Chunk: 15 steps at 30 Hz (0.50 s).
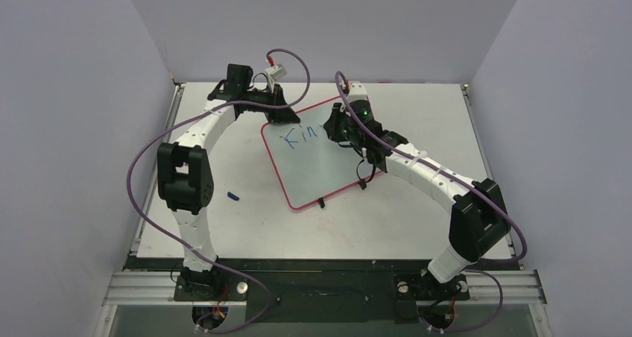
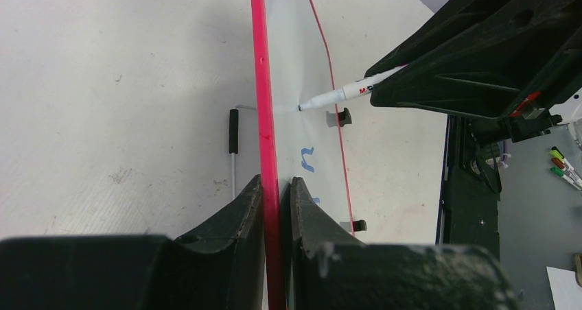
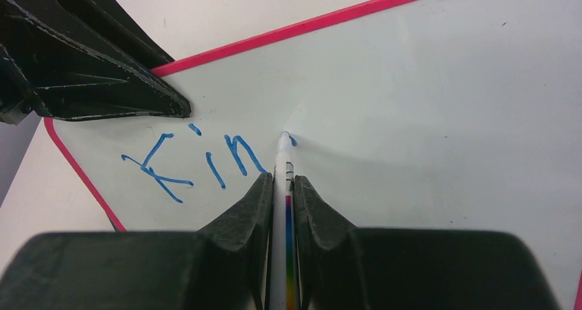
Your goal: Write a sentence on the whiteboard
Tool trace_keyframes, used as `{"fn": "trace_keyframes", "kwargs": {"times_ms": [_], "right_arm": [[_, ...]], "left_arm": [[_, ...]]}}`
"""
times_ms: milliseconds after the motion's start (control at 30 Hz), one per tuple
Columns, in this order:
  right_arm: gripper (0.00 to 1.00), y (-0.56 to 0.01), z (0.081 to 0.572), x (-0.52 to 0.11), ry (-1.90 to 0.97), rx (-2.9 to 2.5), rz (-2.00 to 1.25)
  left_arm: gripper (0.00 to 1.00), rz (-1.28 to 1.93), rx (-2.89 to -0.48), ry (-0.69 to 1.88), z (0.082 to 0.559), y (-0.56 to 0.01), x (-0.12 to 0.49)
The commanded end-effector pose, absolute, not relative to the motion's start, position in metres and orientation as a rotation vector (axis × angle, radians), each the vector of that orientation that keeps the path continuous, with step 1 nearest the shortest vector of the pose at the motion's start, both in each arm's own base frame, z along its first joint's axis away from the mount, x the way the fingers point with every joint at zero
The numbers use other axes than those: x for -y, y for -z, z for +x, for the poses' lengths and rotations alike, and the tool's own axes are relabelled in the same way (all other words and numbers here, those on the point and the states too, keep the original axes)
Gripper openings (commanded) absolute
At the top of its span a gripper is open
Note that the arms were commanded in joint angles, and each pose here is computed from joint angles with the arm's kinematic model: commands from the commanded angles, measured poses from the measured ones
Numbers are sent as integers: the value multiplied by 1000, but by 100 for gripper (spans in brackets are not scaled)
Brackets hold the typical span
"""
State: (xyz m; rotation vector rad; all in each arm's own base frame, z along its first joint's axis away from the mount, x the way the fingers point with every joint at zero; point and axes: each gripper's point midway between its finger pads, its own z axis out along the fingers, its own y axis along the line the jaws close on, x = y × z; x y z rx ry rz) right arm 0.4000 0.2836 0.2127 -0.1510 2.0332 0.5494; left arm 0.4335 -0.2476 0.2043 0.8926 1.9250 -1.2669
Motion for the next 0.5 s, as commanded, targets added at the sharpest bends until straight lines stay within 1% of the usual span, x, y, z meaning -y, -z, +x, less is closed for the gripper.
{"fn": "trace_keyframes", "kwargs": {"times_ms": [0, 467], "right_arm": [[0, -230, 410, -294, -596, -1979, -164], [0, -210, 392, -299, -619, -2019, -185]], "left_arm": [[0, 1034, -1797, 1252, 420, -226, 261], [0, 1035, -1800, 1251, 420, -226, 262]]}}
